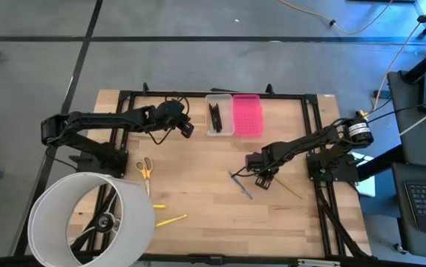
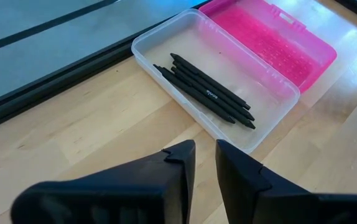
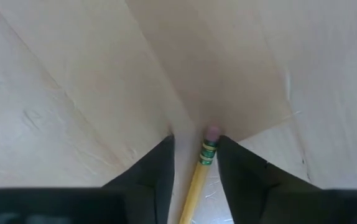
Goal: Pick & place school supplies into a supply box
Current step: Put the yellow pencil into the transparent supply box
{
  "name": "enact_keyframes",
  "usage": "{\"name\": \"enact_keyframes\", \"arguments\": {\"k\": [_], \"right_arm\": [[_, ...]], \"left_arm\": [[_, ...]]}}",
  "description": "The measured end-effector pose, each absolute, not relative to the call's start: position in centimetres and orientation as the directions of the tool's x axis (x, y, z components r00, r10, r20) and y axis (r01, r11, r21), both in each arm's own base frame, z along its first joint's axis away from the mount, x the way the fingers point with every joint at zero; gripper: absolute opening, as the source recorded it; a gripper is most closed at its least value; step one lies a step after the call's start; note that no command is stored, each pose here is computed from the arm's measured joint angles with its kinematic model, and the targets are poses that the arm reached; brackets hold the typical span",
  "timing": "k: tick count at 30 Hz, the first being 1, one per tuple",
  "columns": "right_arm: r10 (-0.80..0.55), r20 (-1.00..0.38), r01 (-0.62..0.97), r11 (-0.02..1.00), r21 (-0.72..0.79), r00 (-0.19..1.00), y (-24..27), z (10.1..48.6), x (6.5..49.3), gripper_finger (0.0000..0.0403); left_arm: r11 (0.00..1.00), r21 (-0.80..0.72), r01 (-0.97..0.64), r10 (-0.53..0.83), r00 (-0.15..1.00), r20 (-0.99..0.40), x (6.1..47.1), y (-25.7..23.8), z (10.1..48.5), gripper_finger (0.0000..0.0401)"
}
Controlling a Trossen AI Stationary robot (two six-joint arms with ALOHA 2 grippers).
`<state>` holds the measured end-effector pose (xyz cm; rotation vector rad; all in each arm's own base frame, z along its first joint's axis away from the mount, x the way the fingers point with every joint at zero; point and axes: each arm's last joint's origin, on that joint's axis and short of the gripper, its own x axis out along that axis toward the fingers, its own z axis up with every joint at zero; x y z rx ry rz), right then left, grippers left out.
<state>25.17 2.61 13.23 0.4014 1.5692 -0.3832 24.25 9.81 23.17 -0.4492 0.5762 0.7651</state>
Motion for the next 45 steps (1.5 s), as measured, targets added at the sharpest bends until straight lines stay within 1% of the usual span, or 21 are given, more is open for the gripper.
{"name": "enact_keyframes", "arguments": {"k": [5,10,14,34,37,45], "right_arm": [[0.023,-0.999,0.477,0.879,0.008,-0.026,2.63,13.23,25.21,0.0088],[0.024,-1.0,0.476,0.879,0.012,-0.02,2.63,13.23,25.27,0.0068],[0.024,-1.0,0.476,0.879,0.015,-0.013,2.64,13.22,25.34,0.0064],[0.022,-1.0,0.473,0.881,0.014,-0.01,2.63,13.2,25.36,0.0068],[0.021,-1.0,0.473,0.881,0.014,-0.009,2.63,13.2,25.37,0.006],[0.017,-1.0,0.473,0.881,0.016,0.003,2.61,13.23,25.5,0.0021]], "left_arm": [[0.642,-0.169,-0.748,0.512,0.583,-0.631,24.26,9.8,23.17,0.0058],[0.642,-0.17,-0.748,0.512,0.583,-0.631,24.26,9.8,23.17,0.0057],[0.642,-0.17,-0.748,0.512,0.583,-0.631,24.25,9.81,23.17,0.0057],[0.642,-0.169,-0.748,0.512,0.582,-0.631,24.25,9.8,23.17,0.0056],[0.642,-0.169,-0.748,0.512,0.582,-0.631,24.25,9.81,23.17,0.0057],[0.642,-0.169,-0.748,0.512,0.582,-0.631,24.25,9.81,23.17,0.0057]]}}
